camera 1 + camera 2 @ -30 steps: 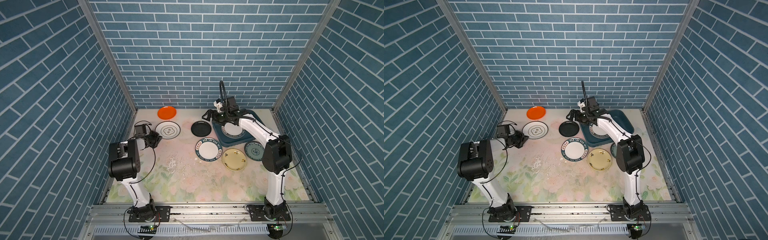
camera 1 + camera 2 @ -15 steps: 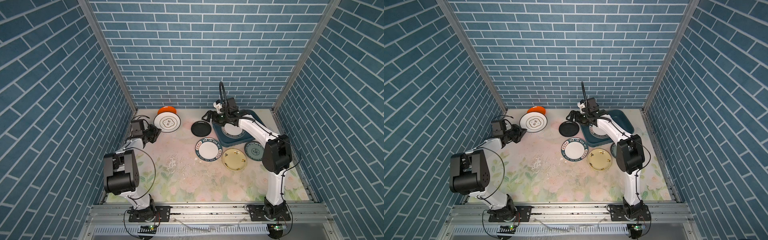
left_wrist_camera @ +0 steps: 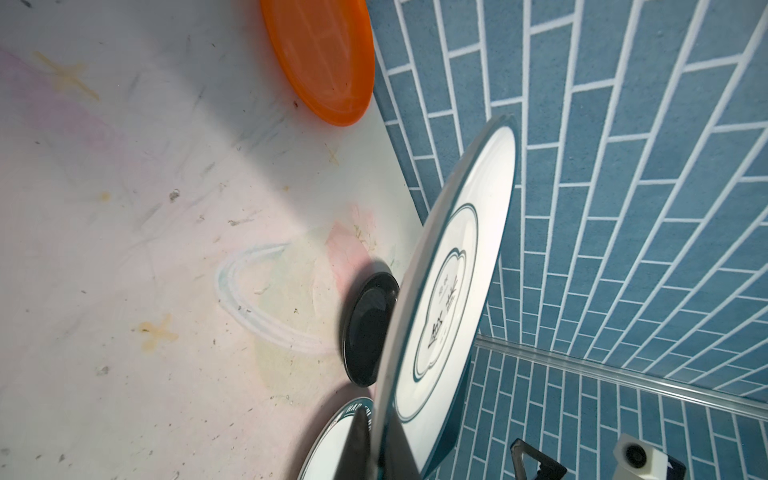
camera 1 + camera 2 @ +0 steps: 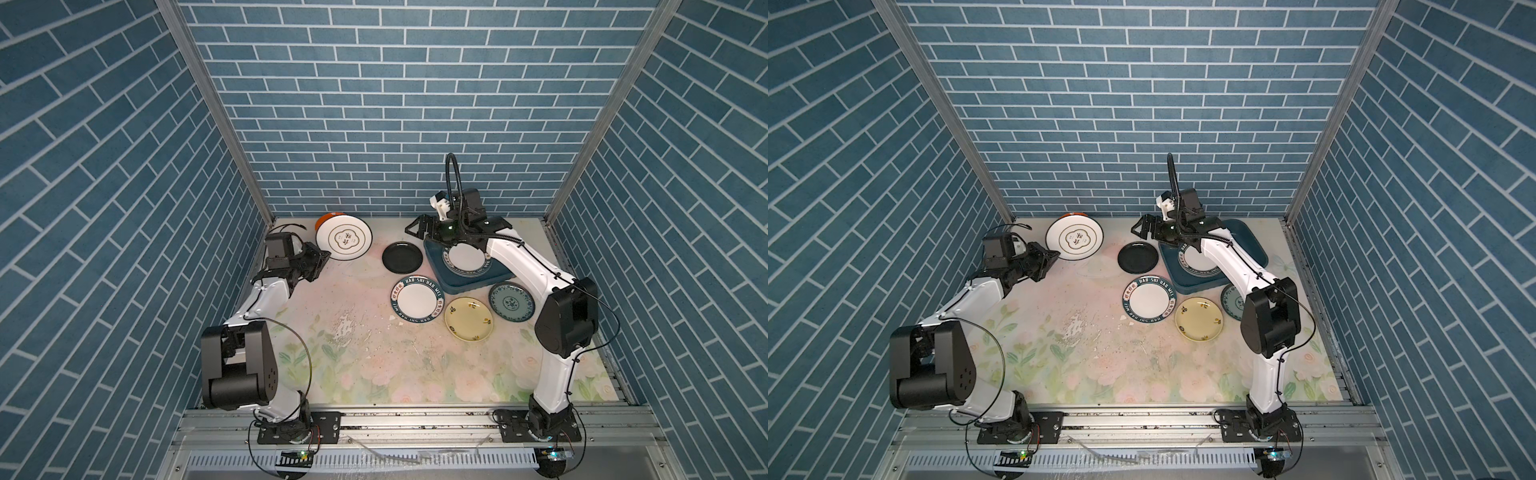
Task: Place the plates into the plastic bin on the countertop
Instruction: 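Carry the upright white plate toward the right gripper above the bin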
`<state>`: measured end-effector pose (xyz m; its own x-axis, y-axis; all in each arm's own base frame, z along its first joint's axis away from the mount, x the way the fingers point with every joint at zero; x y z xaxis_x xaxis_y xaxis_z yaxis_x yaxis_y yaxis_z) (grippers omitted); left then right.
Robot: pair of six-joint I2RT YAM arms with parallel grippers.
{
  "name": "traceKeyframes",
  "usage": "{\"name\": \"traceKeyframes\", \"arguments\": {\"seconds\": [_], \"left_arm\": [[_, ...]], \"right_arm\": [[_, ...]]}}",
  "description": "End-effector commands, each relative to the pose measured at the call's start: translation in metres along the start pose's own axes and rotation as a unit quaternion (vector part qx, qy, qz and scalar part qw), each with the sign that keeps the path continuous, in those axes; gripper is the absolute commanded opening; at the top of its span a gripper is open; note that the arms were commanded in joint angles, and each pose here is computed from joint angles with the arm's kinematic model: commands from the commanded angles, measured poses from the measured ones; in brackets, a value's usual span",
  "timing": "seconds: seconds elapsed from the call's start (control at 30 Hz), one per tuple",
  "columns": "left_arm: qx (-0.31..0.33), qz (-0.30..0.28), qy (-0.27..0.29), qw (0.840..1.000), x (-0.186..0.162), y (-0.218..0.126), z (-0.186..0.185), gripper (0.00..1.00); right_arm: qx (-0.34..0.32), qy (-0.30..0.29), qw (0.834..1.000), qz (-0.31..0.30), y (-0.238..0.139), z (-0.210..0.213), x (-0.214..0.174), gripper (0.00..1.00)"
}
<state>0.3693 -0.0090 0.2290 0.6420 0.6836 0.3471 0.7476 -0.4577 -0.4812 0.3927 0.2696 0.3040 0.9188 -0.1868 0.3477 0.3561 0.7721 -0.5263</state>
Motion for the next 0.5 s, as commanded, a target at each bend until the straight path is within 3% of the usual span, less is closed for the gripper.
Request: {"name": "traceKeyframes", "arguments": {"seconds": [0.0,0.47], "left_arm": [[-0.042,-0.006,0.028,0.999,0.005,-0.007,-0.031,0.0],[-0.097,0.028,0.064,0.993,-0.019,0.005,-0.081,0.0]], "right_arm": [[-0.002,-0.017,1.0,0.0,-0.01,0.006,-0.006,0.96],[-0.002,-0.02,1.0,-0.013,-0.027,0.011,-0.006,0.94]]}}
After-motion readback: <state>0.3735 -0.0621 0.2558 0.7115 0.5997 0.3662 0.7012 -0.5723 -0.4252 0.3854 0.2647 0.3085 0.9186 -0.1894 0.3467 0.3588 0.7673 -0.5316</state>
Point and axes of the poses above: each gripper's point midway between its finger pads, its own y axis out along the fingers, its own z axis along the line the jaws close on, x = y × z, the point moved 9 cm from there along -y, back along the fingers, and after that the axes turned 14 degrees about y, right-handed, at the moved point
